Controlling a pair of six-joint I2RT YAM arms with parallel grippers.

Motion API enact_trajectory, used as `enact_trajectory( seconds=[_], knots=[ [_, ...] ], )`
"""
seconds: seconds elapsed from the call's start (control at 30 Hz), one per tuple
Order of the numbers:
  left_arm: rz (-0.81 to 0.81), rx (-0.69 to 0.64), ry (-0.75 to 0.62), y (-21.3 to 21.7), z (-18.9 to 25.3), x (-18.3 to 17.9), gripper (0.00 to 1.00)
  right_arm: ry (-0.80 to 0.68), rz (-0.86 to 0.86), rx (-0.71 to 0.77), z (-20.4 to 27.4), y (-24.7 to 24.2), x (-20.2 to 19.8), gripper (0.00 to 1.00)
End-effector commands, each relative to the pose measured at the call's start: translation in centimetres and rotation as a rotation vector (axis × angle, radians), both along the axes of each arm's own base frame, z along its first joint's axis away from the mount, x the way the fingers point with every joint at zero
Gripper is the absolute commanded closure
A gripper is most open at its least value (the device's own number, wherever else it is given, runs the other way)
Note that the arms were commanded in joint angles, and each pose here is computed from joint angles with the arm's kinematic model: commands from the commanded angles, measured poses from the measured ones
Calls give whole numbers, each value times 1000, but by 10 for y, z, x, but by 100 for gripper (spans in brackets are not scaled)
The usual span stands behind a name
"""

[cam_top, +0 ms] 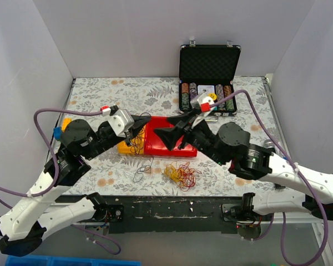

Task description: Untangle the cables

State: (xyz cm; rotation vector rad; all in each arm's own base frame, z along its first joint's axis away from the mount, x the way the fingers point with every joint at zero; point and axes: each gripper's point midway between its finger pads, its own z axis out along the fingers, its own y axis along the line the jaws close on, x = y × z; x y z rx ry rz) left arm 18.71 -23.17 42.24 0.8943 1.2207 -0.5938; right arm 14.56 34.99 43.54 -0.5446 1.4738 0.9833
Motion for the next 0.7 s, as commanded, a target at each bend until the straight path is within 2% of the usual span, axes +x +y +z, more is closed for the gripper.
enact_trajectory(
  seconds=[0.0,0.1,0.3,0.4,0.67],
  knots=[
    [24,-74,-65,17,50,-10,100,-1,-111,96,6,-40,7,27],
    [27,-105,-101,23,75,-14,100,39,-113,46,-34,-44,6,18],
    [13,-120,-122,25,92,-20,100,81,-17,-145,-121,-13,-3,14],
    [15,-123,-123,26,95,-20,100,62,44,-229,-149,13,-5,13],
    [33,-136,-128,31,104,-21,100,-30,67,-214,-156,49,4,12]
  ],
)
